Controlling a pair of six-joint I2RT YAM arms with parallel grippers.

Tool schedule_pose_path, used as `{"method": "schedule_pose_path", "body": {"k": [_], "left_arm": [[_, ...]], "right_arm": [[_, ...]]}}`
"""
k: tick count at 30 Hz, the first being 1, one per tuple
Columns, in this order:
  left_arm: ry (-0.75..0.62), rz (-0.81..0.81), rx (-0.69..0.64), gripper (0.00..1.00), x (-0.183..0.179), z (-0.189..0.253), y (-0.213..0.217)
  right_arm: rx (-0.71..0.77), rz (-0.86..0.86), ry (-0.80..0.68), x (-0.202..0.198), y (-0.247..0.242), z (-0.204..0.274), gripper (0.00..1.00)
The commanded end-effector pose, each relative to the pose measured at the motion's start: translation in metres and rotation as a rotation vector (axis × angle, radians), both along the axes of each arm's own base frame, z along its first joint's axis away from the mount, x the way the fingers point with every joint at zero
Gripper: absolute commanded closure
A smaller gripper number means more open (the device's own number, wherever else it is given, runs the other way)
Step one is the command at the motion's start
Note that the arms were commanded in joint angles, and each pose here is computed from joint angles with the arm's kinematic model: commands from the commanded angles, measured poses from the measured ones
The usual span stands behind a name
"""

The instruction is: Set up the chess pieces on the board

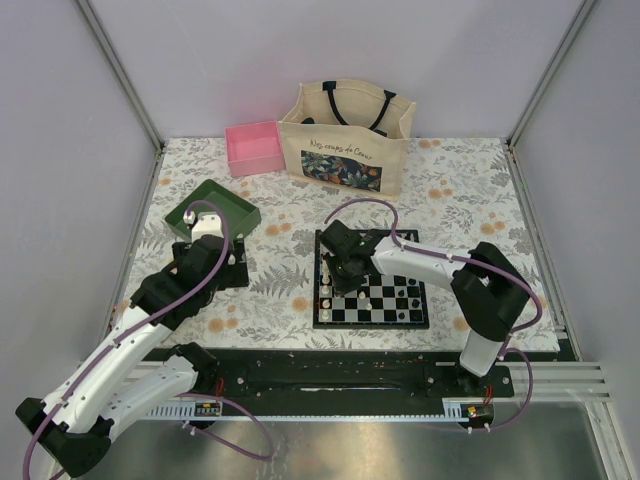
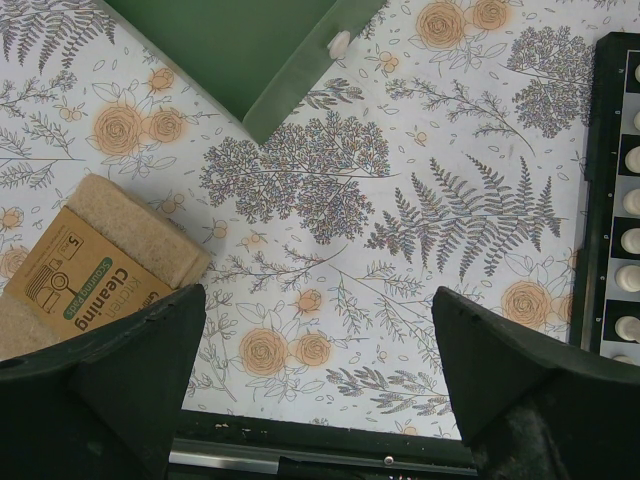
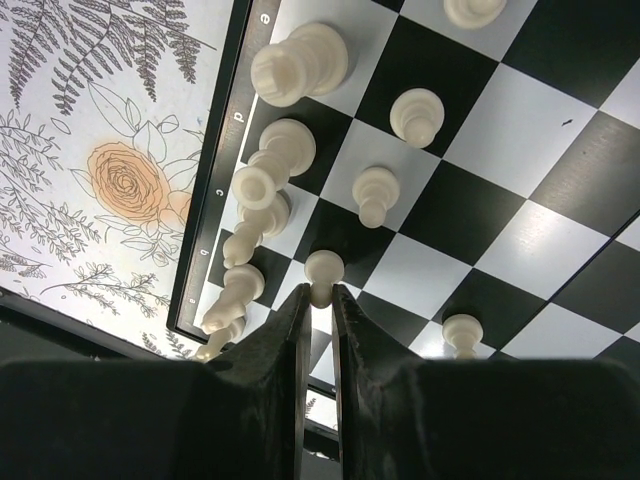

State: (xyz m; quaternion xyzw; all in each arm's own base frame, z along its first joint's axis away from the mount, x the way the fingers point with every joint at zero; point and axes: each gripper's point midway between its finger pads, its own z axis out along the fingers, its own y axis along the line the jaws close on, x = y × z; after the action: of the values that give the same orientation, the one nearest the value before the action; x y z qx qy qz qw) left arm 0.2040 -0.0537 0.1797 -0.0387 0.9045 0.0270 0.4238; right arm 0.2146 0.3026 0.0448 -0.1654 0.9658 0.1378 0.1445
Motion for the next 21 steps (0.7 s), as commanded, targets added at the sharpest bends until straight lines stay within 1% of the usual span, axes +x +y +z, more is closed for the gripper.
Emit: {"method": "schedule_pose_path", "body": {"k": [1,8,21], "left_arm": [[-0.056,0.016,-0.034,0.01,0.0063,0.015,-0.0015],[-0.048,0.013,-0.03,0.01,0.0061,0.0132,-0.0019],[-0.049,0.012,-0.03,0.01,0.0066,0.0137,-0.0021]], "right_arm": [[0.02,-0.011,-0.056,0.0146,0.0119,0.0104,0.79],[-0.023,-0.021,-0.089,0.0205,0.0048,0.012,0.79],[-0.03,-0.001,-0.063,0.0152,0.0031,0.0097,0.79]]}}
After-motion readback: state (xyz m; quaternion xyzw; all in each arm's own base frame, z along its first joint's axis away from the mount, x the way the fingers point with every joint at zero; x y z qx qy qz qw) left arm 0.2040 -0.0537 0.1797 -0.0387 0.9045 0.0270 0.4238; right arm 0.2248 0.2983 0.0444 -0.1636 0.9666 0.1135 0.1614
